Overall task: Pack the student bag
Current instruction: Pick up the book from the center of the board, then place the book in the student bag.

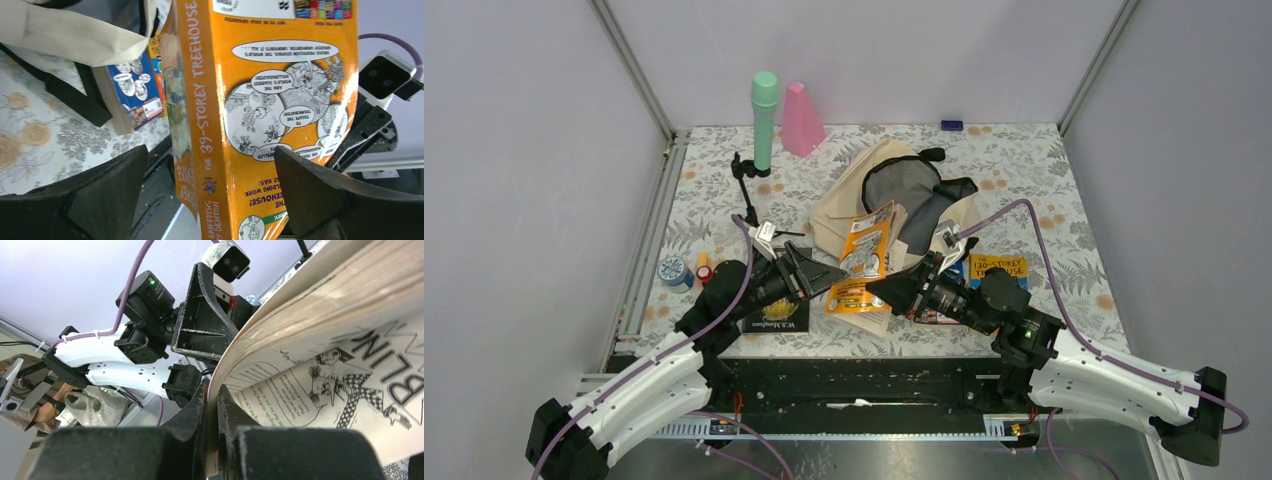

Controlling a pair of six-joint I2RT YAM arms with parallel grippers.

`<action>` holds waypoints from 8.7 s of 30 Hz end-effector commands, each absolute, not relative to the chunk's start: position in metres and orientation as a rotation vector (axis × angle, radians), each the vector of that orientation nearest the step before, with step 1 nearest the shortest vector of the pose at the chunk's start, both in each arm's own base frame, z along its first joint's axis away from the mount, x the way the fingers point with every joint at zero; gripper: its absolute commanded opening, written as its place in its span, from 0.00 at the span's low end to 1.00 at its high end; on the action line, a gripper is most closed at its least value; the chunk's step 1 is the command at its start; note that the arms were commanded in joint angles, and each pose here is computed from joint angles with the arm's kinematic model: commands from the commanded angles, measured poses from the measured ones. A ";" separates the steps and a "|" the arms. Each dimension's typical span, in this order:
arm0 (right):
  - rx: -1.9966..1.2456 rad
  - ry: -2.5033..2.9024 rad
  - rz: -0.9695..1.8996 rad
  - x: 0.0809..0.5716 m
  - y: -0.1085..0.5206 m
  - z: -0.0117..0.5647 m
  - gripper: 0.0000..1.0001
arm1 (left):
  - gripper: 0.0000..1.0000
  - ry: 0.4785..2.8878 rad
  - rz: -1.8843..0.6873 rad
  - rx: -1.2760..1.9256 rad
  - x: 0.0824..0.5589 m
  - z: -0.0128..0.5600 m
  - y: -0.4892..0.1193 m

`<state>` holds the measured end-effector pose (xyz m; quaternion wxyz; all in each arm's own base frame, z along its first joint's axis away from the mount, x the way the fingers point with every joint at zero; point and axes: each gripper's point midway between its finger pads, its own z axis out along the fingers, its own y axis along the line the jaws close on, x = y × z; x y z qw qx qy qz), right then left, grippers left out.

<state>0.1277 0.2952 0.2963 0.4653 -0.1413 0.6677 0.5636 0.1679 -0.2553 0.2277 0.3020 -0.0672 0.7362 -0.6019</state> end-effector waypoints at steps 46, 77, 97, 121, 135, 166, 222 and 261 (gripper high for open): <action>-0.017 1.689 1.297 0.185 0.250 0.257 1.00 | 0.00 1.631 -1.551 0.009 0.164 0.309 -0.232; -0.396 1.487 1.864 0.139 0.326 0.326 0.75 | 0.00 1.384 -1.638 0.215 0.129 0.363 -0.226; -0.144 1.694 1.499 0.191 0.288 0.294 0.00 | 0.99 1.677 -1.087 0.280 0.184 0.321 -0.211; 0.428 1.817 0.842 0.310 0.119 0.251 0.00 | 0.99 2.135 -0.882 0.095 0.352 0.195 -0.329; 0.415 1.892 0.854 0.317 0.127 0.243 0.00 | 0.78 2.144 -0.827 0.014 0.413 0.140 -0.353; 0.935 2.026 0.956 0.394 0.142 0.173 0.00 | 0.00 1.475 -1.379 0.271 0.374 0.286 -0.389; 0.521 2.183 0.752 0.449 0.188 0.101 0.75 | 0.00 1.749 -1.269 0.118 0.409 0.232 -0.367; 0.277 2.274 0.455 0.269 0.106 0.145 0.83 | 0.99 2.035 -0.661 0.041 0.374 0.172 -0.279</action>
